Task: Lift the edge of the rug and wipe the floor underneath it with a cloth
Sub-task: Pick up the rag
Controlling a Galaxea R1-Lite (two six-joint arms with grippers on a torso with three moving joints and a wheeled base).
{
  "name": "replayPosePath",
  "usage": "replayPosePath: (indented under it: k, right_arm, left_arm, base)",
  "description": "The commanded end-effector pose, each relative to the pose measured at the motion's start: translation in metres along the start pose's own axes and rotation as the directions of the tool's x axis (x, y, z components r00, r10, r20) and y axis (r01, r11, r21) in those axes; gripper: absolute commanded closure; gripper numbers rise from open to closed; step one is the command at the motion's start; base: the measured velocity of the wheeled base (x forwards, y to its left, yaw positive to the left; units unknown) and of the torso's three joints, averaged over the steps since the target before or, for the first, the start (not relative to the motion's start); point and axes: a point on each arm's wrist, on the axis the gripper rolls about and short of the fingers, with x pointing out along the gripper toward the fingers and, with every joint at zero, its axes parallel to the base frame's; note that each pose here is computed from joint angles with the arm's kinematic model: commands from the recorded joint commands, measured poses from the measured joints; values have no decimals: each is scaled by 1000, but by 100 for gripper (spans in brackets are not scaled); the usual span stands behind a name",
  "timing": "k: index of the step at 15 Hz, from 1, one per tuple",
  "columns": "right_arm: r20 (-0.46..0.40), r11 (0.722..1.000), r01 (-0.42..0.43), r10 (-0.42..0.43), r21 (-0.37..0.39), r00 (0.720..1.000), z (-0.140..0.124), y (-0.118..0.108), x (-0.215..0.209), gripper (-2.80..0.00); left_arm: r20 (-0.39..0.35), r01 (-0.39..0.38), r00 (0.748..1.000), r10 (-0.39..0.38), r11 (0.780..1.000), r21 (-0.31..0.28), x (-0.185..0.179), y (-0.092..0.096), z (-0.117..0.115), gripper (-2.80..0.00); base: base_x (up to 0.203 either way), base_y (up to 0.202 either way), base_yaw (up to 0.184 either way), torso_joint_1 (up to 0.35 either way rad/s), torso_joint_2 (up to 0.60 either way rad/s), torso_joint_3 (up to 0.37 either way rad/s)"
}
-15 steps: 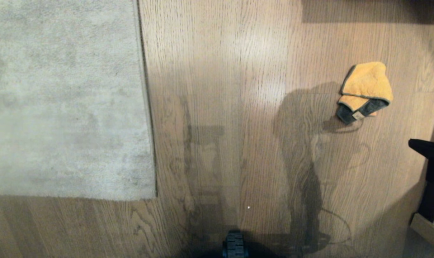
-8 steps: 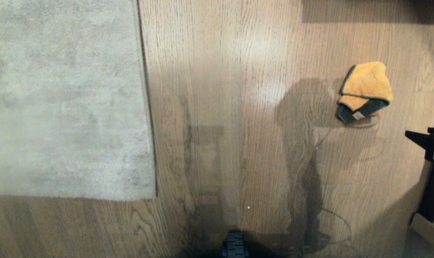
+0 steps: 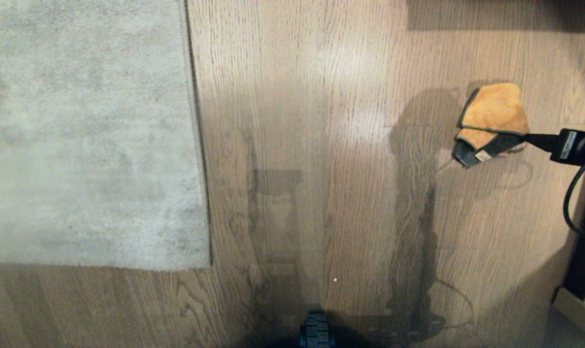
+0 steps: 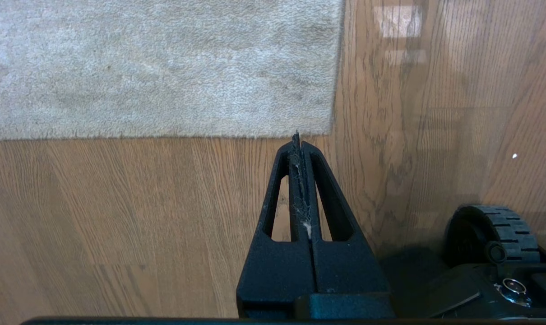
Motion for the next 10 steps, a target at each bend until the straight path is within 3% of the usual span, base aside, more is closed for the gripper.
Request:
replayPosePath:
  k: [1, 5, 10]
  right_arm:
    - [-18, 998, -3, 4, 64, 1000, 5, -1, 14, -280]
    - [-23, 990, -87, 90, 113, 996, 6, 4, 21, -280]
    - [1, 974, -130, 132, 186, 991, 18, 9, 20, -280]
  left_arm:
    - [0, 0, 1000, 0, 1000, 0, 0, 0, 0, 0]
    - [0, 0, 1000, 0, 1000, 0, 0, 0, 0, 0]
    - [0, 0, 1000, 0, 1000, 0, 0, 0, 0, 0]
  base:
    - [0, 0, 0, 0, 0, 0]
    - [0, 0, 0, 0, 0, 0]
    - [0, 0, 0, 0, 0, 0]
